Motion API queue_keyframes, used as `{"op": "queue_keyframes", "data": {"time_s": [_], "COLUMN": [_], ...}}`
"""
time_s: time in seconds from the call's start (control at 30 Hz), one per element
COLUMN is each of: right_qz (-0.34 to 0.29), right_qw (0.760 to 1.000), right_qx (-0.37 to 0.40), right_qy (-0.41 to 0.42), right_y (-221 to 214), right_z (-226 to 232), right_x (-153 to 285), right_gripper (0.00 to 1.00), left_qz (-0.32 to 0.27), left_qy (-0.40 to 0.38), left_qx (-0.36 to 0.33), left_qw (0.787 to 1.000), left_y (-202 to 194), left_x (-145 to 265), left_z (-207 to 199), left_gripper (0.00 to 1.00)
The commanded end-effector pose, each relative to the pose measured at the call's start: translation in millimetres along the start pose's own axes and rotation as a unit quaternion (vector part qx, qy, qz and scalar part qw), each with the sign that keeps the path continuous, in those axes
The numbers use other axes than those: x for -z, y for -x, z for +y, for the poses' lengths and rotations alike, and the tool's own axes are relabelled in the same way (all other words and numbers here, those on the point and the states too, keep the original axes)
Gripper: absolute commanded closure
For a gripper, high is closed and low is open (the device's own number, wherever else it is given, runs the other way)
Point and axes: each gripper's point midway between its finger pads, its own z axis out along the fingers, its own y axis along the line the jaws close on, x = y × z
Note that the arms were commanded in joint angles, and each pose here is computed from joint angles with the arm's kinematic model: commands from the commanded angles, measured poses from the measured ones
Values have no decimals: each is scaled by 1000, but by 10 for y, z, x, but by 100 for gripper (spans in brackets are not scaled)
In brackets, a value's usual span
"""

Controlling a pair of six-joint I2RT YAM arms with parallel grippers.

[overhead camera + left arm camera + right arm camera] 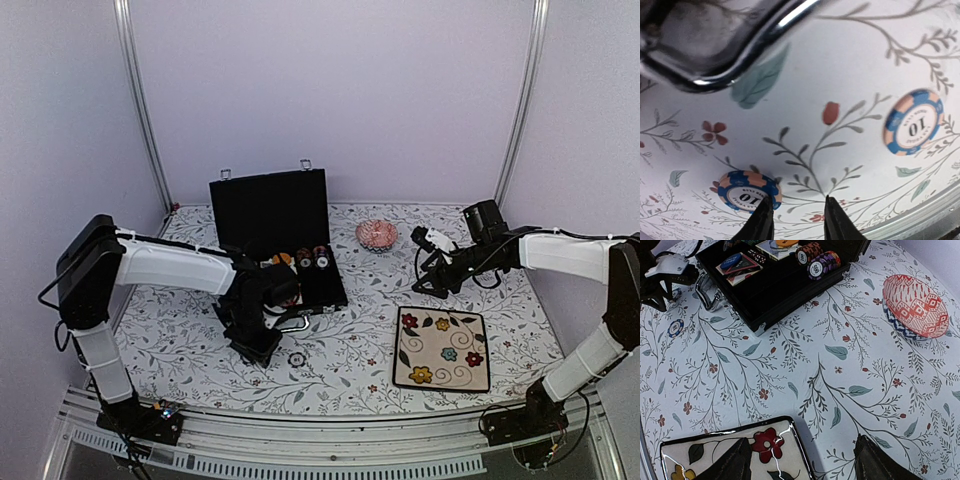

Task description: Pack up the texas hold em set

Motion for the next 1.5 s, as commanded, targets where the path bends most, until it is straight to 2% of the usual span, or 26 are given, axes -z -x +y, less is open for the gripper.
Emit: {"op": "queue_keyframes", "data": {"time_s": [0.0,0.4,0.53,0.63,0.97,1.47], "right_qz": [2,1,2,2,3,8], "right_qw": [1000,1000,1000,1000,1000,1000], "right_qx": [-1,-1,-1,-1,-1,-3], "right_qy": [10,12,14,13,13,19], "right_y": [-21,-13,-17,-12,-31,-53], "right_z": [12,19,24,26,32,37], "right_x": [-26,-21,-21,-16,-10,-45], "right_gripper": [29,29,29,29,29,29], "left_qz": [27,-21,-46,-48,-22,-2], "left_qy": [-16,-35,-45,-36,-33,-45], "left_qx": [-53,-94,-135,-154,-174,-203], "left_qw": [998,995,989,986,984,978], "left_y": [-70,210,324,404,516,375], "left_x": [-107,365,460,415,61,-99], "left_z": [-244,-481,-619,-659,-717,-780], "left_gripper": [64,62,54,50,48,48]}}
